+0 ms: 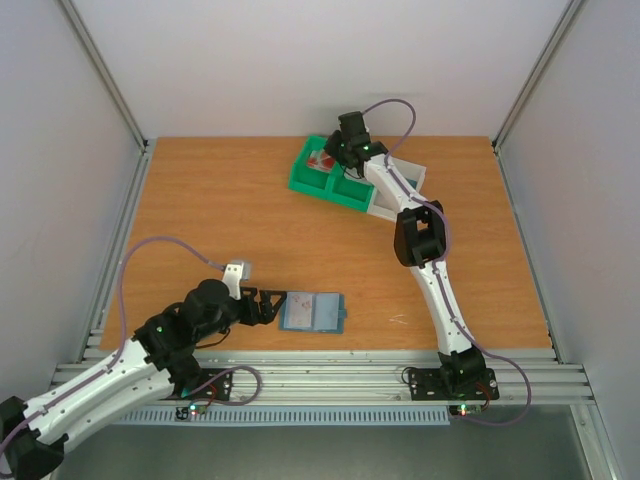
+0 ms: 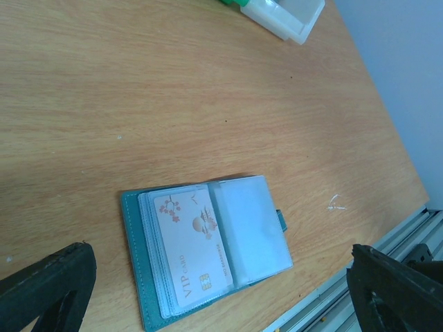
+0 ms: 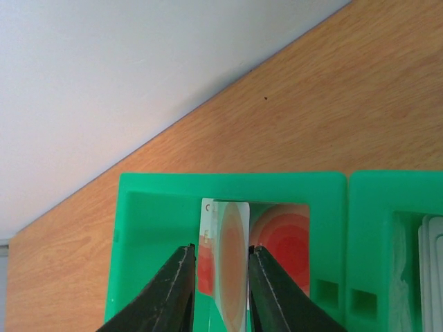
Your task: Take the credit cards out of the card holder
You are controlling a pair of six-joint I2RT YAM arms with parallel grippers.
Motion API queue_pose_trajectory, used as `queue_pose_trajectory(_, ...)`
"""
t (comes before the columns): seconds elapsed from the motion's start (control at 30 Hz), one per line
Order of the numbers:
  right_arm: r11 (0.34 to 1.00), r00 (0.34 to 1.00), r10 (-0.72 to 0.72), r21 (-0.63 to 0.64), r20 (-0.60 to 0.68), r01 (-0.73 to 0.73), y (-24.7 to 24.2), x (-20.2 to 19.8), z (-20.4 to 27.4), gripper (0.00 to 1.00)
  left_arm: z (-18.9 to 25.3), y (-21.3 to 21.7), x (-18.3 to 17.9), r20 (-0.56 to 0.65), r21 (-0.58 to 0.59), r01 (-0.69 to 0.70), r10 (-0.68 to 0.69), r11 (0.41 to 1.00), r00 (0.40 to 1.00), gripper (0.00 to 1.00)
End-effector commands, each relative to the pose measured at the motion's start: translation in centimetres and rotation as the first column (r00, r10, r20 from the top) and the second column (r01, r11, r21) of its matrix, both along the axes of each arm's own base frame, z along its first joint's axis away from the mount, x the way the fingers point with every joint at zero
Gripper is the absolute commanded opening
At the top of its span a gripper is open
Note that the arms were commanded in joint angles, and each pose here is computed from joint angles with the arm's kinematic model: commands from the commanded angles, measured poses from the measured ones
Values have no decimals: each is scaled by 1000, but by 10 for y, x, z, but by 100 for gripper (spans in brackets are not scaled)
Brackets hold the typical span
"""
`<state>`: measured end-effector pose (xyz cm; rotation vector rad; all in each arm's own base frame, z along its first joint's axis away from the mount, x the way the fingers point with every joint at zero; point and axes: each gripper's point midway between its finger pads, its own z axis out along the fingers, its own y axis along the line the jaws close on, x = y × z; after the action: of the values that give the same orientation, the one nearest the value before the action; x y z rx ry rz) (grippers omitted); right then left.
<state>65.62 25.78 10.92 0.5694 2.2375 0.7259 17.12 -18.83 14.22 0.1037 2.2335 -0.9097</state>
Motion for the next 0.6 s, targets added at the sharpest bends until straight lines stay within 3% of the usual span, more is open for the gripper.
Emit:
queue_pose_trajectory(0.0, 999, 998, 27, -18, 50, -26, -4, 1, 33, 24, 7, -2, 3, -1, -7, -11, 11, 1000, 1000, 99)
queue_pose_trajectory(0.17, 997, 995, 69, -42, 68, -66, -4, -8, 59, 30, 1, -9, -4, -38, 33, 60, -59, 998, 998, 99)
queue_pose_trajectory(0.57, 979, 985, 167, -123, 49, -160, -9, -47, 113, 37, -18, 9, -4, -124, 149, -8, 26, 989, 992, 99)
